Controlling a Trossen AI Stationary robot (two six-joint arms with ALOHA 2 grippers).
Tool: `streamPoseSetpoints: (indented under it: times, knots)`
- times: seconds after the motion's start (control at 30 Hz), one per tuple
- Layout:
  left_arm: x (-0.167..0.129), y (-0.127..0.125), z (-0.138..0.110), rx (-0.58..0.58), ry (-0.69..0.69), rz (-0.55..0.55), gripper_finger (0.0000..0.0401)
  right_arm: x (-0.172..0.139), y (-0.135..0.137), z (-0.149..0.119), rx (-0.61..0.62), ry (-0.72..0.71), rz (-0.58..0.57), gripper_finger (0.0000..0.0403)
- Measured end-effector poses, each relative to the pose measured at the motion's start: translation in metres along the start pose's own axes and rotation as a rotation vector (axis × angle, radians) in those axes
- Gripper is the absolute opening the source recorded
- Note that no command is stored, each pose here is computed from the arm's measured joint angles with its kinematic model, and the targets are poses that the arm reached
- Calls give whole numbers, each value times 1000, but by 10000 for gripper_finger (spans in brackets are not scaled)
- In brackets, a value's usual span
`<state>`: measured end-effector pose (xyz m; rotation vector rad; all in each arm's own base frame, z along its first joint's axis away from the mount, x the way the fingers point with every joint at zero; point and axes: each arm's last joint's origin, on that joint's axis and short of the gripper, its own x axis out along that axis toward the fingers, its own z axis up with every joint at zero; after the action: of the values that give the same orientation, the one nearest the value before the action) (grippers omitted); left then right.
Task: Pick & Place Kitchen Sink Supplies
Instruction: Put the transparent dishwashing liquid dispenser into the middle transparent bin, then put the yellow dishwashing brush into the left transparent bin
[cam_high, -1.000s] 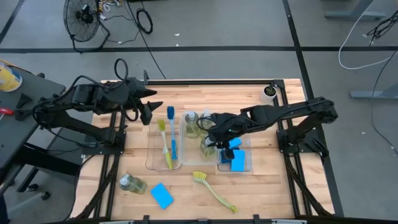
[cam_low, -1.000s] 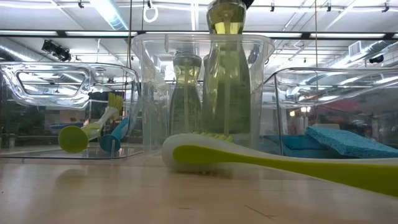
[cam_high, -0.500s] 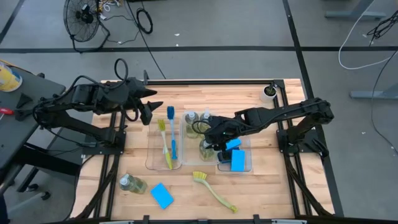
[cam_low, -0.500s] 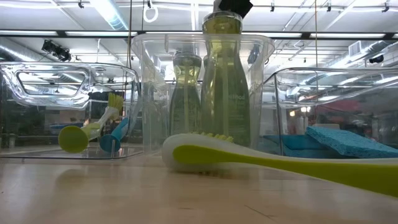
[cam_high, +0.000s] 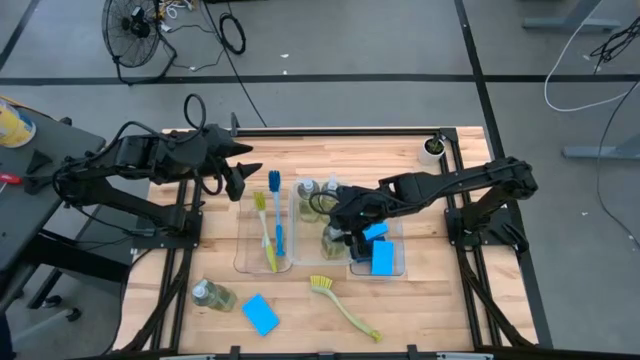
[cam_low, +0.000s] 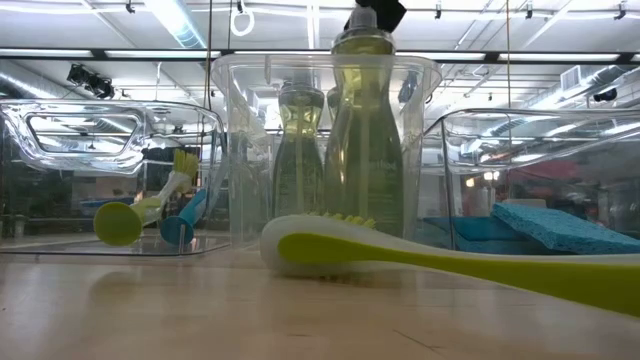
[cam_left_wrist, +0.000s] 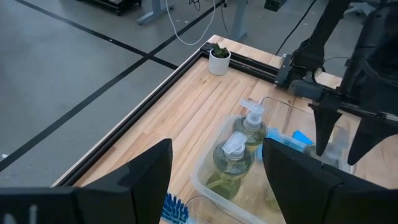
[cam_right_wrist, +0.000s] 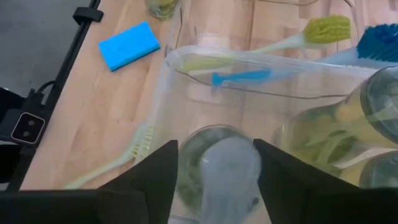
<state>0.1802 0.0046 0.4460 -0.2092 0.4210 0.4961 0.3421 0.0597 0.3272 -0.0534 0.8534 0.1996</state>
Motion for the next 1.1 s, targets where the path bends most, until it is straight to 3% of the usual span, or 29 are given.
streamPoseSetpoints:
  times: [0.3,0.47,0.67,0.87,1.1]
  knots:
    - [0,0,0,0,0,0,252,-4,0,0,11,-6,1,271]
    - [0,0,0,0,0,0,252,-23,1,2,4,-56,-8,298]
    - [0,0,0,0,0,0,252,-57,6,2,-13,-139,-1,302]
    - [0,-1,0,-1,10,-26,252,-88,30,-1,-47,-211,104,299]
    - [0,-1,0,0,11,-29,252,-94,71,-7,-52,-200,211,300]
